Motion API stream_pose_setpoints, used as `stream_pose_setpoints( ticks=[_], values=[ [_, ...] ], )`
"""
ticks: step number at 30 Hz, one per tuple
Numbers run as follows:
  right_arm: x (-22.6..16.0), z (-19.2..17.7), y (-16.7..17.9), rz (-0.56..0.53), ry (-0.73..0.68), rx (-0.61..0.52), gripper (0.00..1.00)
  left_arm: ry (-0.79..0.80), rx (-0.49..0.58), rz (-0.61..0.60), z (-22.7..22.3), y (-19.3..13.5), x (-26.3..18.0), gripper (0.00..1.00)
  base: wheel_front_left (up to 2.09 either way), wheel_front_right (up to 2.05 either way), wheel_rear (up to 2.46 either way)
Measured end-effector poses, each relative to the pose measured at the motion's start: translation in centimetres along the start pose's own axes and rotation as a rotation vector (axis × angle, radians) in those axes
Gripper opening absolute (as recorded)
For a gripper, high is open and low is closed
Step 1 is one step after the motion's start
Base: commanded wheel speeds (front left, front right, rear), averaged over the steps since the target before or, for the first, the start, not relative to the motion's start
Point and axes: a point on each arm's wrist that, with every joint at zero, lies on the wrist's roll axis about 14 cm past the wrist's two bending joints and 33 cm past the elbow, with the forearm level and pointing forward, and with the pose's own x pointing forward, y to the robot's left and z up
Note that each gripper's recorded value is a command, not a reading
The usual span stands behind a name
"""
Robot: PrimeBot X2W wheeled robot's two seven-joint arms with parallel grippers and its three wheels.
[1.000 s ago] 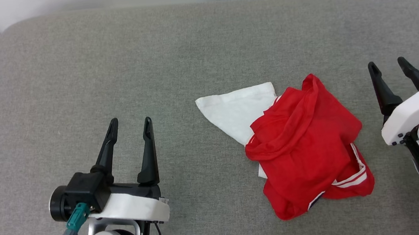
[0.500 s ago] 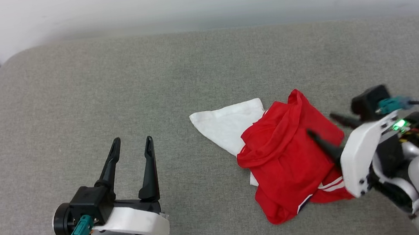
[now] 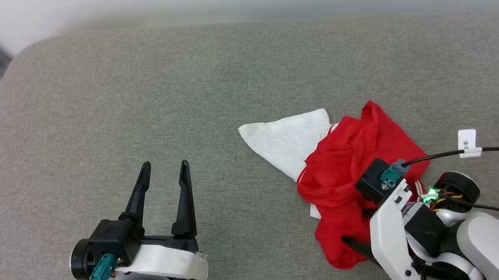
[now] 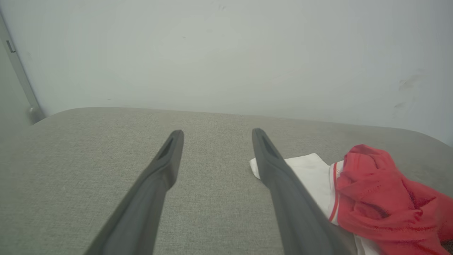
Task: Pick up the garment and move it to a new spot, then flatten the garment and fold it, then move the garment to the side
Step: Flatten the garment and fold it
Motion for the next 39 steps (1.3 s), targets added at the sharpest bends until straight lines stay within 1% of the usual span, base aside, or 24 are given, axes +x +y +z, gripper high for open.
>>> stream_pose_setpoints(
  ticks=[3, 4, 5, 6, 10, 12, 14, 18, 21, 24, 27, 31, 35, 36, 37, 38, 39],
  values=[
    [0.7, -0.5, -0.1, 0.016, 0.032, 0.001, 1.00, 0.013, -0.001, 0.011, -0.4, 0.3, 0.0, 1.00, 0.00, 0.00, 0.00],
    [0.9, -0.5, -0.1, 0.020, 0.034, 0.004, 0.50, 0.016, -0.002, 0.014, -0.5, 0.4, 0.0, 1.00, 0.00, 0.00, 0.00],
    [1.0, -0.3, -0.1, 0.023, 0.028, 0.002, 0.08, 0.017, -0.001, 0.016, -0.6, 0.4, 0.0, 1.00, 0.00, 0.00, 0.00],
    [1.0, 0.1, -0.2, 0.021, 0.009, 0.001, 0.00, 0.020, -0.001, 0.018, -0.7, 0.5, 0.0, 1.00, 0.00, 0.00, 0.00],
    [0.4, 2.1, -1.3, -0.014, -0.067, -0.013, 0.00, 0.018, -0.004, 0.014, -0.7, 0.3, 0.1, 1.00, 0.00, 0.00, 0.00],
    [-0.3, 4.0, -2.4, -0.054, -0.141, -0.027, 0.00, 0.012, -0.004, 0.010, -0.5, 0.2, 0.3, 1.00, 0.00, 0.00, 0.00],
    [-1.2, 5.6, -4.0, -0.101, -0.211, -0.018, 0.00, 0.008, -0.003, 0.006, -0.4, 0.1, 0.5, 1.00, 0.00, 0.00, 0.00],
    [-3.3, 8.8, -8.2, -0.225, -0.347, 0.016, 0.00, 0.011, -0.005, -0.004, -0.7, -0.2, 0.9, 1.00, 0.00, 0.00, 0.00],
    [-4.4, 9.5, -12.1, -0.315, -0.397, 0.080, 0.00, 0.015, -0.006, -0.014, -0.9, -0.5, 1.5, 1.00, 0.00, 0.00, 0.00],
    [-5.0, 8.9, -16.0, -0.400, -0.406, 0.146, 0.00, 0.024, -0.008, -0.022, -1.5, -0.6, 2.1, 1.00, 0.00, 0.00, 0.00],
    [-4.7, 7.3, -19.1, -0.453, -0.390, 0.235, 0.00, 0.049, -0.010, -0.024, -2.5, -0.5, 2.4, 1.00, 0.00, 0.00, 0.00],
    [-4.2, 3.0, -23.2, -0.532, -0.330, 0.379, 0.00, 0.062, -0.005, -0.037, -3.3, -0.8, 3.3, 1.00, 0.00, 0.00, 0.00],
    [-2.4, -1.6, -24.5, -0.553, -0.252, 0.497, 0.00, 0.081, -0.004, -0.044, -4.2, -0.8, 3.8, 1.00, 0.00, 0.00, 0.00],
    [-2.1, -2.3, -24.6, -0.556, -0.243, 0.513, 0.18, 0.083, -0.004, -0.045, -4.3, -0.8, 3.9, 1.00, 0.00, 0.00, 0.00],
    [-1.8, -2.9, -24.6, -0.557, -0.237, 0.523, 0.44, 0.084, -0.004, -0.047, -4.4, -0.8, 4.0, 1.00, 0.00, 0.00, 0.00],
    [-1.5, -3.4, -24.5, -0.557, -0.236, 0.537, 1.00, 0.083, -0.005, -0.050, -4.4, -0.9, 4.1, 1.00, 0.00, 0.00, 0.00],
    [-1.3, -3.5, -24.4, -0.558, -0.246, 0.542, 1.00, 0.083, -0.001, -0.053, -4.5, -1.0, 4.2, 1.00, 0.00, 0.00, 0.00]
  ],
)
